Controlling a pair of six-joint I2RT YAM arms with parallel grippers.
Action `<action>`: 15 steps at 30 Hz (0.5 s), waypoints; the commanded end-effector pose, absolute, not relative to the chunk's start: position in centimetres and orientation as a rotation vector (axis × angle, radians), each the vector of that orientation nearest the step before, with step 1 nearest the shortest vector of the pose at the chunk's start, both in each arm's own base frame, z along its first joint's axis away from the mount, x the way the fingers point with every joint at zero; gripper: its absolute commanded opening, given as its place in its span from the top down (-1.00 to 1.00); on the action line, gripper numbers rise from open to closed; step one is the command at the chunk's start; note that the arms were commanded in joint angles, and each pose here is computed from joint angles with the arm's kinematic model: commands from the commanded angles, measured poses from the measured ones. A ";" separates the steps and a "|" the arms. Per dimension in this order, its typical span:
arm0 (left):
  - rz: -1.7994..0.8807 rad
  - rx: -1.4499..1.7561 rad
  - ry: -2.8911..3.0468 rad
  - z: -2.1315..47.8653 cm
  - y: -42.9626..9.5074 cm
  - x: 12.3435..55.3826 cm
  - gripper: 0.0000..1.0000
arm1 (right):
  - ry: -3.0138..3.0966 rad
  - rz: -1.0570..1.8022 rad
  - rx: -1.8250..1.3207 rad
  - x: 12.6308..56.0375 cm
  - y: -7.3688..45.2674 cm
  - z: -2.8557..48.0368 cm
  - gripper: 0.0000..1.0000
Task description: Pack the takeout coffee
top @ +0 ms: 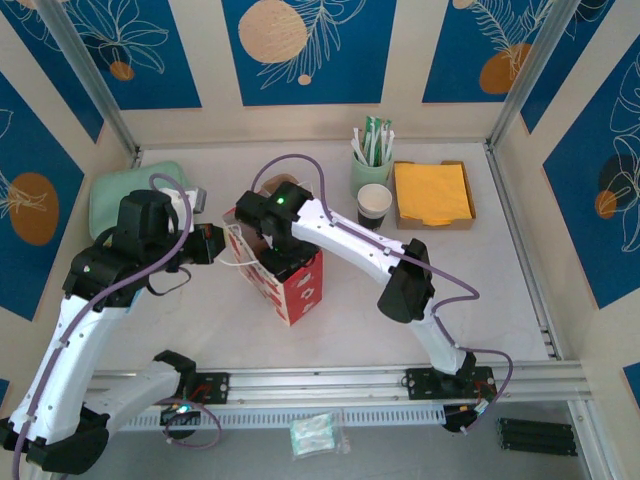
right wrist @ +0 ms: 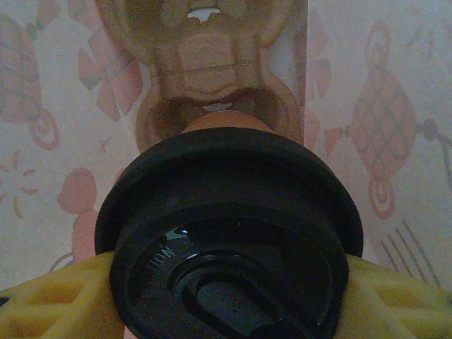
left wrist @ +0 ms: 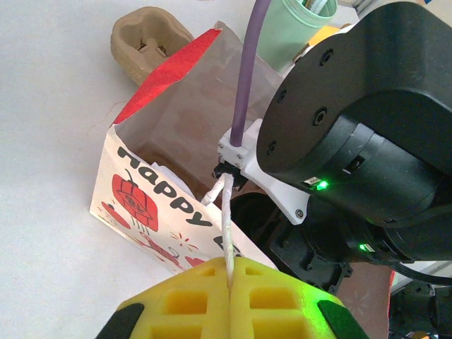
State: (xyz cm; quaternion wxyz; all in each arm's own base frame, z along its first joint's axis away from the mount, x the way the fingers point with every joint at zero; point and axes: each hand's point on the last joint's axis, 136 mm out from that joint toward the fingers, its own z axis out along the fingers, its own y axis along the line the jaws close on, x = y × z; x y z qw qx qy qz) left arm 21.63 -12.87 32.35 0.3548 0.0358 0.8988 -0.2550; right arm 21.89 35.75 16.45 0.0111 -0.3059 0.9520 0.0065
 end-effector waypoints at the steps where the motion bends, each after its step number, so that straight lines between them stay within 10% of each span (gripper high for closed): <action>1: -0.671 0.088 2.313 32.5 -12.9 21.7 1.00 | 2.966 0.095 -0.924 21.5 35.7 18.0 -0.24; 15: -0.677 0.090 2.312 32.5 -13.0 21.7 1.00 | 2.973 0.116 -0.919 21.7 36.0 17.6 -0.24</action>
